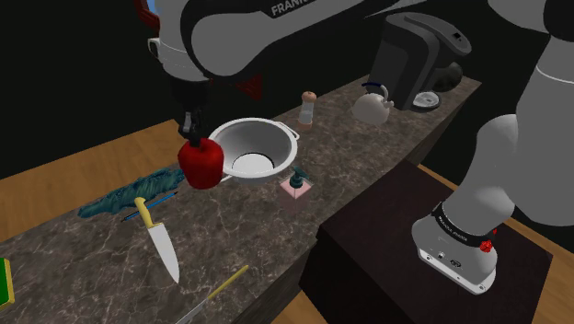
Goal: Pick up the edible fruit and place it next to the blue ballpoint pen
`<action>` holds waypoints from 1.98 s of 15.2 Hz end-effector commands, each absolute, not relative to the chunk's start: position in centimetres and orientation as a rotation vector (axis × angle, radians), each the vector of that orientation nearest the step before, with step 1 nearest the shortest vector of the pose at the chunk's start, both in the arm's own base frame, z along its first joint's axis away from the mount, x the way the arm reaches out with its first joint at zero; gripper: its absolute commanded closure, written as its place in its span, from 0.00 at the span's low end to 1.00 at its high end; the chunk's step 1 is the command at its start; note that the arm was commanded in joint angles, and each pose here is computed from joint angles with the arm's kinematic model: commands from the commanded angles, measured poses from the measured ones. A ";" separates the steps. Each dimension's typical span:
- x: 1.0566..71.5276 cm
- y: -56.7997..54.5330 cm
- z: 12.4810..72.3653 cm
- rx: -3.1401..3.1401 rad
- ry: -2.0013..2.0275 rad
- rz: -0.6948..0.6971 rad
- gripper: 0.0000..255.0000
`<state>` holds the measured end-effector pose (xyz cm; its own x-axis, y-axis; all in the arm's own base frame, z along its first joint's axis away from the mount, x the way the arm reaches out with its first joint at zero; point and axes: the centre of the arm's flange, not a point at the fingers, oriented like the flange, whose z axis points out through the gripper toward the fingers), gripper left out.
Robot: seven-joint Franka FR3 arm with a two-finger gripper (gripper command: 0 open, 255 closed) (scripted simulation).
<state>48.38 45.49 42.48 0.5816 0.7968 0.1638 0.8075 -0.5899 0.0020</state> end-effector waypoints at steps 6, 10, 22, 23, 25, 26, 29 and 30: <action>47.9 50.5 41.2 -2.730 -1.384 -0.228 1.00; 47.9 50.5 39.1 -2.730 -1.384 -0.228 1.00; 47.9 50.5 32.8 -2.730 -1.384 -0.228 1.00; 47.9 50.5 32.3 -2.730 -1.384 -0.228 1.00; 47.9 50.5 31.2 -2.730 -1.384 -0.228 1.00; 47.9 50.5 30.7 -2.730 -1.384 -0.228 1.00; 47.9 50.5 29.1 -2.730 -1.384 -0.228 1.00; 47.9 50.5 28.6 -2.730 -1.384 -0.228 1.00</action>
<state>47.91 50.52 29.09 0.5828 0.7959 0.1637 0.8066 -0.5911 0.0020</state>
